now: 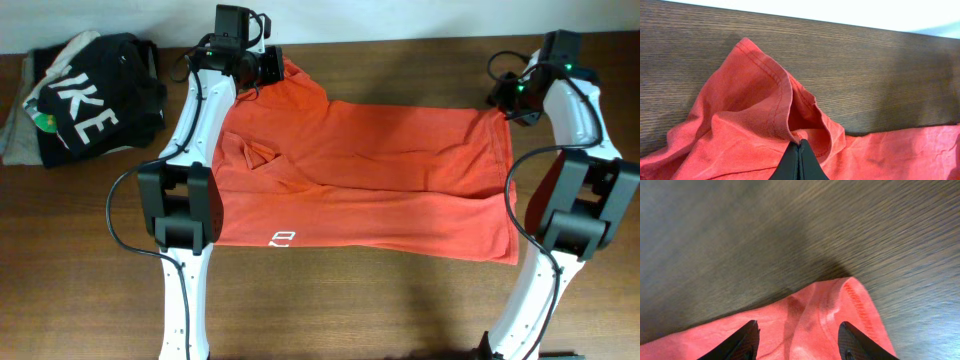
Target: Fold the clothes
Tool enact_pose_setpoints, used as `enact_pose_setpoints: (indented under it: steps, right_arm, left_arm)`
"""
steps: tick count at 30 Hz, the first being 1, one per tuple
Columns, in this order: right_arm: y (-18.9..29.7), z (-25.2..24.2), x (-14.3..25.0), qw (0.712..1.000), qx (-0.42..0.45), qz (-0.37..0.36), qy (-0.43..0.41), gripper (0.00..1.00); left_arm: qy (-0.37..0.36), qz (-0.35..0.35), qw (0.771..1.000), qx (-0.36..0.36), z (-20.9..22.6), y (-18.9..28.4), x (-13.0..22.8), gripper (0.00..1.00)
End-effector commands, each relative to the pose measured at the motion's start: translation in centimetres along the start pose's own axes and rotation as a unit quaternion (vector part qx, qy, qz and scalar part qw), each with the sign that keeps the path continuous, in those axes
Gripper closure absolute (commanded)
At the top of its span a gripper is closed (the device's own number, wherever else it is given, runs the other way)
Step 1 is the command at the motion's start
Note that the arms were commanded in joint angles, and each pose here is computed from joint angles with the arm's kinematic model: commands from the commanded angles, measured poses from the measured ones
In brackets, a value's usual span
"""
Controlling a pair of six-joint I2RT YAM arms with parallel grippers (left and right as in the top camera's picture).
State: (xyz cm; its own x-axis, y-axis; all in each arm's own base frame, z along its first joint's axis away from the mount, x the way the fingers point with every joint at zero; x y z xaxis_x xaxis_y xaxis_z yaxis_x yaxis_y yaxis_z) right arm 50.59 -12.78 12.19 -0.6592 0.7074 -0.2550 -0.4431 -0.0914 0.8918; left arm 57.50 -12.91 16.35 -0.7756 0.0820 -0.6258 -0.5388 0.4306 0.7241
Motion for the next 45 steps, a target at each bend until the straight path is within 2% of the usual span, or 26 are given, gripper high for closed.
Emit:
enact_pose_setpoints:
  steps: [1, 5, 9, 14, 18, 21, 28, 38, 45]
  right_arm:
    - [-0.9, -0.4, -0.2, 0.999, 0.035, -0.013, 0.006, 0.44]
    - [-1.0, -0.9, -0.4, 0.998, 0.058, -0.025, 0.006, 0.40]
    - [-2.1, -0.8, -0.3, 0.999, 0.048, -0.021, 0.008, 0.43]
    - [-3.7, -1.1, 0.1, 0.999, 0.038, -0.005, 0.006, 0.57]
    - [-3.6, -1.1, -0.1, 0.999, 0.035, -0.011, 0.006, 0.82]
    - [-3.1, -1.1, -0.4, 0.999, 0.039, -0.014, 0.005, 0.95]
    - [1.7, -1.6, -2.2, 0.998, 0.057, -0.010, -0.019, 0.96]
    - [8.9, -1.2, -0.7, 0.992, 0.100, 0.067, -0.039, 0.96]
    - [10.0, -2.5, 2.3, 0.975, 0.148, 0.156, -0.057, 0.96]
  left_arm:
    - [-0.016, -0.023, 1.000, 0.000, -0.5, 1.9, -1.5, 0.99]
    - [-0.016, -0.023, 1.000, -0.001, -0.5, 1.9, -1.5, 0.99]
    - [-0.016, -0.023, 1.000, -0.001, -0.5, 1.9, -1.5, 0.99]
    - [-0.016, -0.023, 1.000, -0.001, -0.5, 1.9, -1.5, 0.99]
    - [-0.016, -0.023, 1.000, -0.001, -0.4, 1.9, -1.5, 1.00]
    - [-0.022, -0.025, 0.999, -0.005, -0.3, 2.0, -1.6, 0.99]
    - [-0.010, -0.023, 1.000, -0.014, 0.2, 5.4, -2.3, 1.00]
    - [0.089, 0.093, 0.990, -0.050, 5.0, 11.2, 1.6, 1.00]
    - [0.139, 0.229, 0.961, -0.071, 6.0, 14.2, 6.3, 1.00]
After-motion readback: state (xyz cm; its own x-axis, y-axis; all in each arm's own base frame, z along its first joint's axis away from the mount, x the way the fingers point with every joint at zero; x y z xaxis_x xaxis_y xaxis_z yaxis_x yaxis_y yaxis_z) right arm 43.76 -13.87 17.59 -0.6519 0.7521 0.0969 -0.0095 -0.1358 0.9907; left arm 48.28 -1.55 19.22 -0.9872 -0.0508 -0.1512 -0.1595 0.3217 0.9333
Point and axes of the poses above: each gripper's point midway between its finger pads, its own y axis back along the fingers, its own z axis along the line the jaws close on, x = y × z, the point moved 8 cm from there along y, back along the fingers, and after that the axes turned 13 degrees about -y, right-handed, at the moved point
